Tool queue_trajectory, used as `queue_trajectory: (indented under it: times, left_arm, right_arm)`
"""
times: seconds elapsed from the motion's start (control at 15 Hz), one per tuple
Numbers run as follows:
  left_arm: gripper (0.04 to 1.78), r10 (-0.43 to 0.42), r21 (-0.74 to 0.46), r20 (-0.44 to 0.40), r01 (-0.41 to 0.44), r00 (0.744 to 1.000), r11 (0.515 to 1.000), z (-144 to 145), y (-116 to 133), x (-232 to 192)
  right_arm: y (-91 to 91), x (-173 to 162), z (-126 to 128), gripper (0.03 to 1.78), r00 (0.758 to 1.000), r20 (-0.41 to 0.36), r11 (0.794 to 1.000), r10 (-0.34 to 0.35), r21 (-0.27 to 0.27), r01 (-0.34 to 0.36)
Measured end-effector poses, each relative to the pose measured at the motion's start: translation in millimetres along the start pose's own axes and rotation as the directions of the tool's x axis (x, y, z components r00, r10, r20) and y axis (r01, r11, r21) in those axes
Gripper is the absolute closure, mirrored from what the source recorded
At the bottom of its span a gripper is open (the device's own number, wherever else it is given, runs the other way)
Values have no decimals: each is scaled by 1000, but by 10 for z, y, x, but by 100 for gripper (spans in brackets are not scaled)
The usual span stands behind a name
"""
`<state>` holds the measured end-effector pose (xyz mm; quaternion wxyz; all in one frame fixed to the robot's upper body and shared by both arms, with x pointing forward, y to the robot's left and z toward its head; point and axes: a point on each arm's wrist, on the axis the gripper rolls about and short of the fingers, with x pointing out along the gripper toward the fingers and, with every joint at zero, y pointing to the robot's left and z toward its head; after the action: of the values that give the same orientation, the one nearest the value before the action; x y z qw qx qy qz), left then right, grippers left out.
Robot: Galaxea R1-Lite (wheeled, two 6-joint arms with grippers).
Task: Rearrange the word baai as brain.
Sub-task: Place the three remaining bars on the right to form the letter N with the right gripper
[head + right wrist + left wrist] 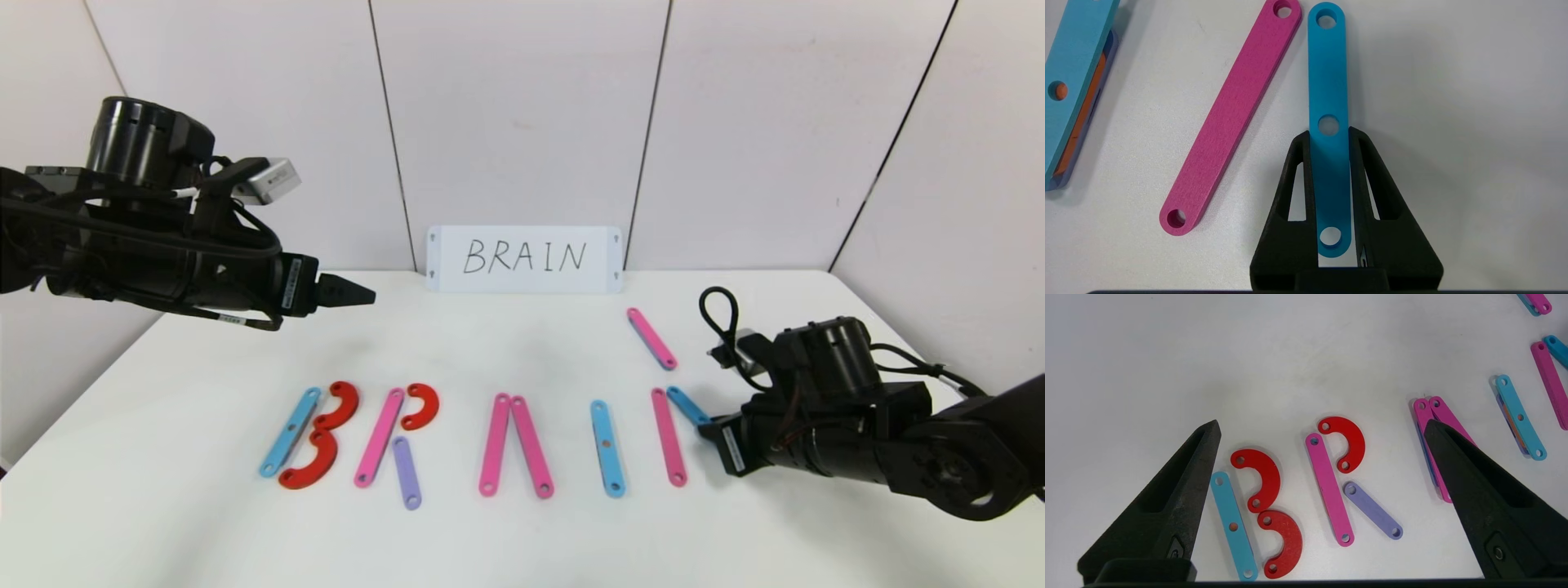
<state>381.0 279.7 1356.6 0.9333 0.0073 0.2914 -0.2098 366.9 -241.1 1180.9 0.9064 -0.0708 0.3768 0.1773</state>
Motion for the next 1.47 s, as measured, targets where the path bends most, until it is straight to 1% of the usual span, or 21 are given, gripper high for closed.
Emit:
queue_trajectory:
  times: [0.6,1.0,1.47]
  left_arm:
    - [8,0,0,0,0,1000,1000,2,1,2]
    - [8,0,0,0,0,1000,1000,0,0,-1]
    - [8,0,-1,-1,0,1000,1000,-6,0,1]
  right_arm:
    - [52,27,-31,154,1000,-15,1000,14,-11,-14]
    - [52,-53,-28,154,1000,-2,1000,11,-9,-11]
    - [31,-34,-15,154,1000,1,1000,6,1,-6]
